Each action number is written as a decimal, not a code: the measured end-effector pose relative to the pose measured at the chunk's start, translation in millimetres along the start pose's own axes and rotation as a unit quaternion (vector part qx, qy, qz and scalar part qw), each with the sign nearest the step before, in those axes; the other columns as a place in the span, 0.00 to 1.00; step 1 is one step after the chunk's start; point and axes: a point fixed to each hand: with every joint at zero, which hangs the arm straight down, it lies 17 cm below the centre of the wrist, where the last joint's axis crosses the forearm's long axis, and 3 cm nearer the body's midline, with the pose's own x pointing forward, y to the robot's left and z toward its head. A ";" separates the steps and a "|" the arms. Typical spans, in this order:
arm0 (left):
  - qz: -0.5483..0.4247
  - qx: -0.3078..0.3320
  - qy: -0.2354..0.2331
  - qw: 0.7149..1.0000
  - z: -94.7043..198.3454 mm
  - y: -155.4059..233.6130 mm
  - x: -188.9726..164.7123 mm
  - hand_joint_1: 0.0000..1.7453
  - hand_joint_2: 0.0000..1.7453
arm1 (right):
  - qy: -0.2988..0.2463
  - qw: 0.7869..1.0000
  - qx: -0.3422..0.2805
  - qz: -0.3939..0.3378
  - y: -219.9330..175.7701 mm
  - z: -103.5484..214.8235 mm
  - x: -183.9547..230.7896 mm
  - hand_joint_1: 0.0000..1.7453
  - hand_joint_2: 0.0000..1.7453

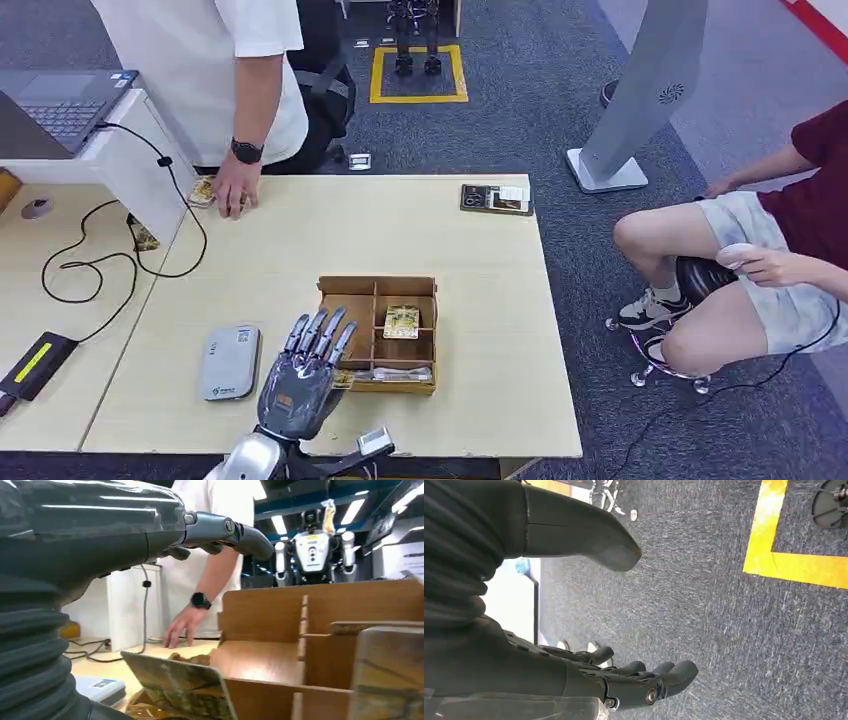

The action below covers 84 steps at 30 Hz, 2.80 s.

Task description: Pass the card to the sensor for recognition and then transmit it.

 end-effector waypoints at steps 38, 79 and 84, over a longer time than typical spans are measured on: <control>0.131 -0.063 -0.016 0.989 10.4 -17.3 -23.9 0.00 1.00 | 0.001 1.000 -0.005 -0.005 -3.1 -0.9 -0.9 0.00 1.00; 0.112 -0.082 -0.074 0.988 31.5 -25.7 -35.7 0.00 1.00 | -0.011 1.000 -0.014 0.002 -14.1 -5.0 0.3 0.00 1.00; 0.107 -0.062 -0.064 0.990 31.4 -19.8 -38.7 0.00 1.00 | -0.012 1.000 -0.015 0.002 -14.4 -5.1 0.2 0.00 1.00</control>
